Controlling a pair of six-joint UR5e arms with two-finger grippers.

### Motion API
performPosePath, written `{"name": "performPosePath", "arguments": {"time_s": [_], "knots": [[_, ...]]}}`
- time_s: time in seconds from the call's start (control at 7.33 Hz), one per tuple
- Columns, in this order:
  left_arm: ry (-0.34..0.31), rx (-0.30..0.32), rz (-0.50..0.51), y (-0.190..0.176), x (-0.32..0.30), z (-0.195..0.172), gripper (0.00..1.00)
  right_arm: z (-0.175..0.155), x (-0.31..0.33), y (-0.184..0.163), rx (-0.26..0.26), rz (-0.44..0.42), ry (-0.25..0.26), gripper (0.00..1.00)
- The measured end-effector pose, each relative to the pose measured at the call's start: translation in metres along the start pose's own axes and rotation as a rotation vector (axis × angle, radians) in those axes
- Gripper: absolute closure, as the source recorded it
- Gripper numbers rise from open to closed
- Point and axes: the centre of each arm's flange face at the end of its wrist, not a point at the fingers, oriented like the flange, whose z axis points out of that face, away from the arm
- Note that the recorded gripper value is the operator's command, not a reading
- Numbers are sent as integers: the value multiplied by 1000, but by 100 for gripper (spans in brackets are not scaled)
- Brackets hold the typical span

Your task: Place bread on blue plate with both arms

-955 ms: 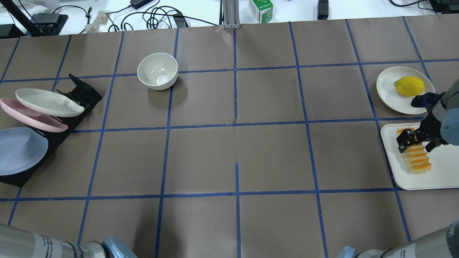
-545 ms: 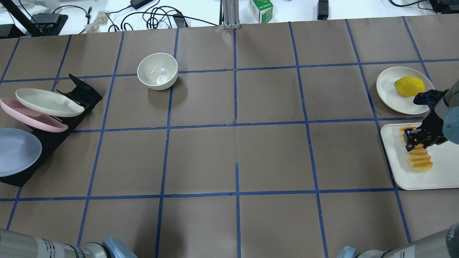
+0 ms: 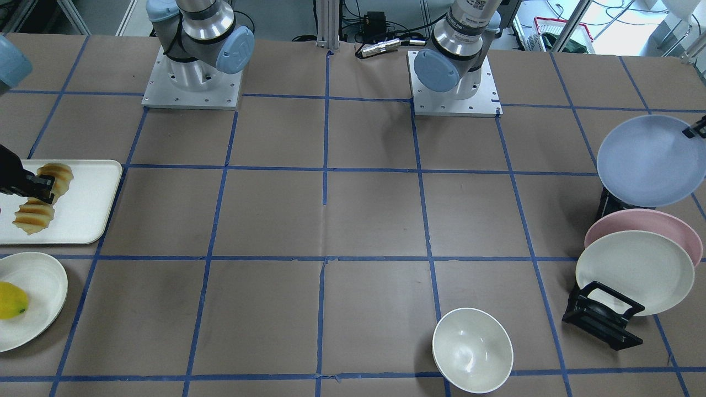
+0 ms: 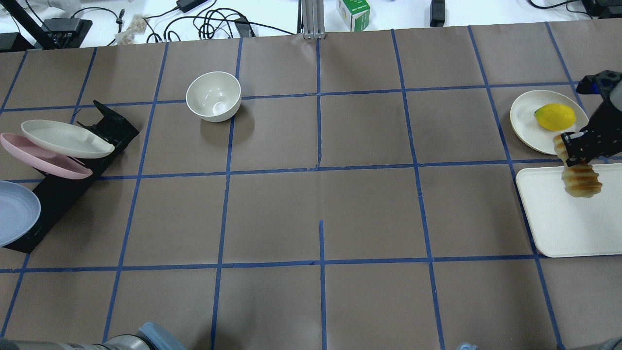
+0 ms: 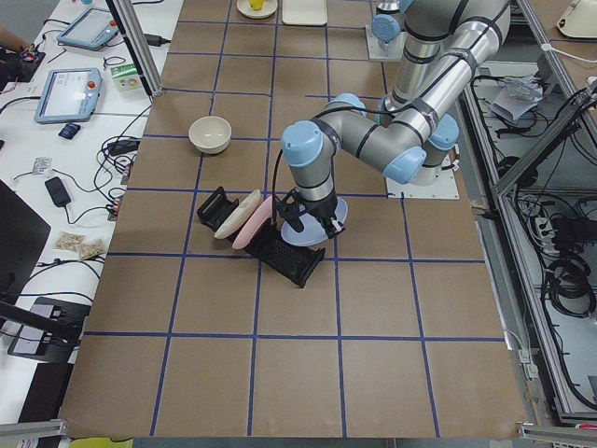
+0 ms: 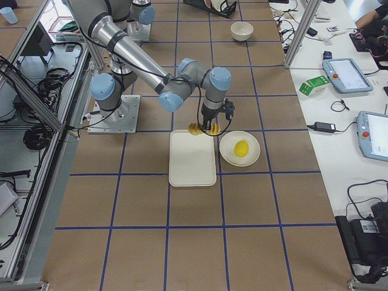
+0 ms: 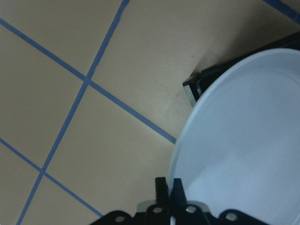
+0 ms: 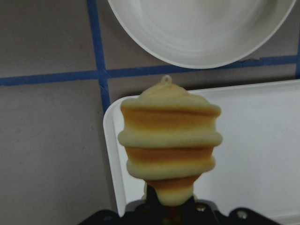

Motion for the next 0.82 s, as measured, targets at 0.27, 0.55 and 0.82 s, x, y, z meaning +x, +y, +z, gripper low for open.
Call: {"name": "performPosePath", "arguments": {"time_s": [0.27,0.55,0.82], "knots": [[54,-97,44,45,46,-24,100,-68,-55,-14,-38,49,-11,100],[182,-144,175,69,138,-38,100,-98,-126,-13,-50,105,-14,100],[284,-52,367,91,272,-36,100,-107,-184,-6,-42,146,-19,100]]}}
